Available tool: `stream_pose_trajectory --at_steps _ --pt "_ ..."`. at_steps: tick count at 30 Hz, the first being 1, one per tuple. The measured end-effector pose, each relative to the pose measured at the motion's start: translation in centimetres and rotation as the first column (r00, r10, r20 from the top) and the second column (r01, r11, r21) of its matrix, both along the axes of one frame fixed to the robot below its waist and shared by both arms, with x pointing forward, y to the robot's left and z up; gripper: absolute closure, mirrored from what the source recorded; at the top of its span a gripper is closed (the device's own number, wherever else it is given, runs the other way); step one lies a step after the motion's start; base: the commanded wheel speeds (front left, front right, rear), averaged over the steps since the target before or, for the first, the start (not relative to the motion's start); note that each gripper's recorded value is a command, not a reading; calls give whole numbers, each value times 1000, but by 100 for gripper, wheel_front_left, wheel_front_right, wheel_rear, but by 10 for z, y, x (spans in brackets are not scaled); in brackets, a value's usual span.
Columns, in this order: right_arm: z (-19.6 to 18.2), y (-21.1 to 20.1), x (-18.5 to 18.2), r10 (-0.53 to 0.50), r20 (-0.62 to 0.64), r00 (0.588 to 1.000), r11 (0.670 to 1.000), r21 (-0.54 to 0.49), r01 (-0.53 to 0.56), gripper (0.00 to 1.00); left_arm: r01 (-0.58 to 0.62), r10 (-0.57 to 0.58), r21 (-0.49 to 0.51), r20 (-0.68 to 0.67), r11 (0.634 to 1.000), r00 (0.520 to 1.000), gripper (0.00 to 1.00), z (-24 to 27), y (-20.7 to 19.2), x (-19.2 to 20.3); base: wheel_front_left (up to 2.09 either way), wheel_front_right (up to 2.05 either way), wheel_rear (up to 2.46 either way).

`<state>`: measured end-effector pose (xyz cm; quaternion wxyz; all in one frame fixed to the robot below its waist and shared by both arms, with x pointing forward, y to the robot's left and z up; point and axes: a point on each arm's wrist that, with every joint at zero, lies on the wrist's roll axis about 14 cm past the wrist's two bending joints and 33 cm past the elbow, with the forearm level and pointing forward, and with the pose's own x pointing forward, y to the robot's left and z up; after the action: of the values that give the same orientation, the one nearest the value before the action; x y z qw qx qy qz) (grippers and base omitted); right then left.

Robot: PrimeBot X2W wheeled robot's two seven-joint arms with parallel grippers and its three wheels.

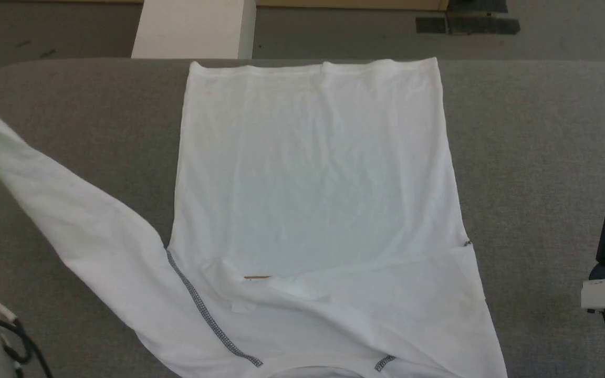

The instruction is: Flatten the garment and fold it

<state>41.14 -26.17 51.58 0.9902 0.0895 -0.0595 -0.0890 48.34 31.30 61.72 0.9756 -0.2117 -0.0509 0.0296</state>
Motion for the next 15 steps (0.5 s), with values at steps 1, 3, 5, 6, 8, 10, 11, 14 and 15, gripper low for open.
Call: stream_pose_trajectory --at_steps 1,3,5,6,8,10,11,14,15 --pt "8 1 -4 4 20 1000 1000 2 -4 0 70 -70 -4 20 998 997 100 7 -29 -14 0 0 0" --pt "13 2 -8 5 33 999 1000 2 -6 0 143 -142 -26 34 989 989 100 11 -59 -23 0 0 0" --pt "19 2 -12 6 48 999 1000 3 -6 0 223 -222 -31 41 974 974 100 14 -95 -33 0 0 0" --pt "21 3 -12 8 54 999 1000 3 -8 0 260 -259 -34 37 965 965 100 13 -111 -36 0 0 0" --pt "26 4 -14 11 67 998 1000 4 -11 0 342 -341 -38 31 939 939 100 11 -151 -42 0 0 0" --pt "27 5 -16 15 71 997 1000 5 -15 0 419 -418 -49 17 907 908 100 5 -186 -46 0 0 0" --pt "27 5 -17 15 69 997 1000 6 -15 0 459 -459 -45 -1 888 888 100 0 -204 -48 0 0 0" --pt "24 4 -21 13 59 998 1000 9 -14 0 570 -573 -56 -68 820 817 100 -21 -252 -56 0 0 0" --pt "22 3 -22 9 55 998 1000 14 -10 0 620 -623 -57 -109 782 775 100 -34 -272 -61 0 0 0"
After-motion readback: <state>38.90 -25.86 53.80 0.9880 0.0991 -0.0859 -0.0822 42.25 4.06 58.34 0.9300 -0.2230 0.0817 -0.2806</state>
